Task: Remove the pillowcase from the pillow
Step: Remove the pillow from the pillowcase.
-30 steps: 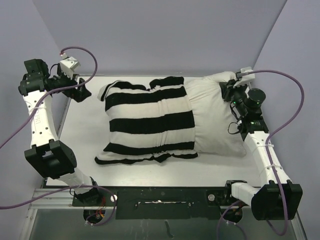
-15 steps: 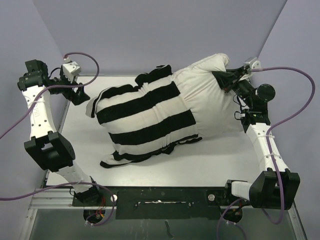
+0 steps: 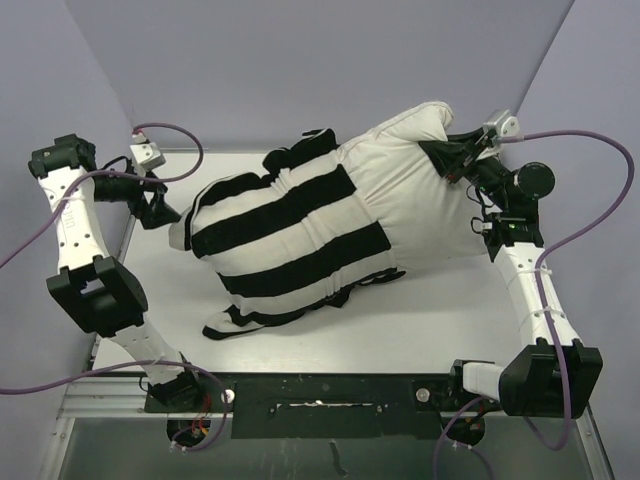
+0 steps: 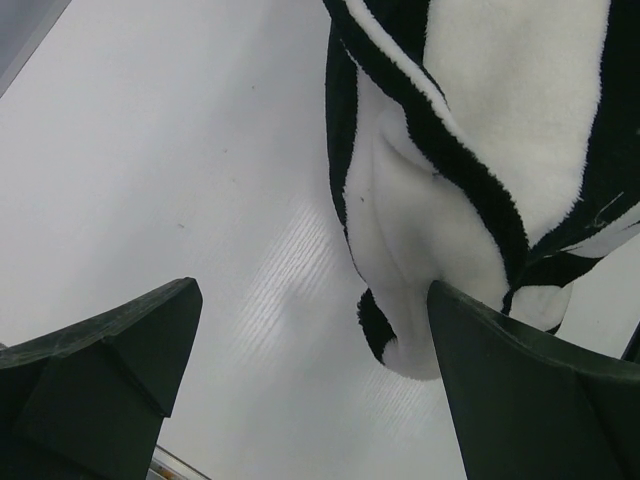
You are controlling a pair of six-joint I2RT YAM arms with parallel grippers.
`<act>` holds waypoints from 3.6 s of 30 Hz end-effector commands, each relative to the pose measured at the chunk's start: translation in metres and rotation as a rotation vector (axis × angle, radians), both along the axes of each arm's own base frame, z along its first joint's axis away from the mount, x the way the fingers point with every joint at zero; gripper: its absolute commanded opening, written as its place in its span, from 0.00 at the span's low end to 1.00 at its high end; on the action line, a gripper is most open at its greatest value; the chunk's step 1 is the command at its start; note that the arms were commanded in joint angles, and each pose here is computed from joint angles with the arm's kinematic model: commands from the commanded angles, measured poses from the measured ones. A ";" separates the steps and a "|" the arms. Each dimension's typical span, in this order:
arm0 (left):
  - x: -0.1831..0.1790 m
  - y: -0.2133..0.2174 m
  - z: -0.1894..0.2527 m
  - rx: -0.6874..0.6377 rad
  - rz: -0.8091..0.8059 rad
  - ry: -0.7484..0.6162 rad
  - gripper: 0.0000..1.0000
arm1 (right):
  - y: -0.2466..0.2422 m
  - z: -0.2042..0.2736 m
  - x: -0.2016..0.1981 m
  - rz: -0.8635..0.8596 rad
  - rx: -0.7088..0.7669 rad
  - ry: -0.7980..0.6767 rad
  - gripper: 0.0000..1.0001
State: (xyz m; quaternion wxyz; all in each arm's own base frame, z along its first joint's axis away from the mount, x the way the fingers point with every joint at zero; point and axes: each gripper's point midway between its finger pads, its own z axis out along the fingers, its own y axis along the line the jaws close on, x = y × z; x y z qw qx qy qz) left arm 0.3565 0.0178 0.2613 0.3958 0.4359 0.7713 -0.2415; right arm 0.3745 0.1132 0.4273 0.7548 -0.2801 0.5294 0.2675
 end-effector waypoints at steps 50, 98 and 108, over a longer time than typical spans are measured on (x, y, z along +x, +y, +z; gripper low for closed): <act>0.055 0.068 -0.071 0.389 0.270 -0.127 0.00 | -0.025 0.074 -0.008 -0.287 -0.055 -0.162 0.00; -0.054 -0.075 -0.132 0.315 -0.143 0.050 0.98 | -0.211 -0.115 0.009 -1.109 0.039 0.468 0.00; 0.008 -0.090 -0.133 0.311 -0.023 -0.070 0.98 | -0.196 -0.124 0.016 -1.022 0.036 0.483 0.00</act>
